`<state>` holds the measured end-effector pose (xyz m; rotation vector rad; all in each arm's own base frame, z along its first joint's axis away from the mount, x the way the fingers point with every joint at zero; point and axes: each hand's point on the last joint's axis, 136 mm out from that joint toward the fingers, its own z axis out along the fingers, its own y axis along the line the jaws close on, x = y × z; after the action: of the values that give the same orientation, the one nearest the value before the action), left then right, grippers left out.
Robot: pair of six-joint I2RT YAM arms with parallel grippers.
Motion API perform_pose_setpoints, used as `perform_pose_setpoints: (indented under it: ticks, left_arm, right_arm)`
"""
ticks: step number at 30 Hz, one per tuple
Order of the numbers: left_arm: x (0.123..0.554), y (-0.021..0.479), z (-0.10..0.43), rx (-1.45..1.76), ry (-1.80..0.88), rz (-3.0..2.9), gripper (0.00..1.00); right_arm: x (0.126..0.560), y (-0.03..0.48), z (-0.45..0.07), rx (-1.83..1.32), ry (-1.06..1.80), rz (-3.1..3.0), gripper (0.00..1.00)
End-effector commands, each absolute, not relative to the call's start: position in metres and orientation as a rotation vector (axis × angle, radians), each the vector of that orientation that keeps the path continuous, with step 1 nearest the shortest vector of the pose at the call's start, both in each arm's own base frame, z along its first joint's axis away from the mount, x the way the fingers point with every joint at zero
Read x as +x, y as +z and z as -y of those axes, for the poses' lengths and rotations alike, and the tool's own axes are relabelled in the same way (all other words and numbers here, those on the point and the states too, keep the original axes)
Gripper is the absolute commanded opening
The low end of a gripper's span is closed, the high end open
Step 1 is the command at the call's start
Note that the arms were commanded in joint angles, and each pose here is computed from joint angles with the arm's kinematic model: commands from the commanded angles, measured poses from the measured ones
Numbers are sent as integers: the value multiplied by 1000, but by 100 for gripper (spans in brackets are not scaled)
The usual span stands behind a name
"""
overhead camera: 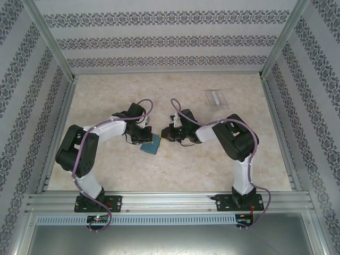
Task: Put the credit cards into the card holder
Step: Close the button on the card holder.
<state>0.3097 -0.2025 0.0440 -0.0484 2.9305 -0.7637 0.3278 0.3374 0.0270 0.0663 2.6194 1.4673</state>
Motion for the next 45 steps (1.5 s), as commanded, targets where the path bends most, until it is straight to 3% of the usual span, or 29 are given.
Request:
perform_pose_setpoints:
  ticks: [1, 10, 24, 45]
  left_arm:
    - [319, 39, 202, -3, -752, -2918, 0]
    - [318, 30, 195, -47, -761, -2945, 0]
    - [310, 55, 202, -69, -902, -2892, 0]
    - [299, 38, 194, -75, -846, -2953, 0]
  right_arm:
    - [321, 12, -322, 96, 1381, -2686, 0]
    - [322, 13, -322, 98, 1377, -2691, 0]
    - [323, 15, -323, 96, 1366, -2702, 0]
    - [323, 19, -326, 79, 1373, -2715, 0]
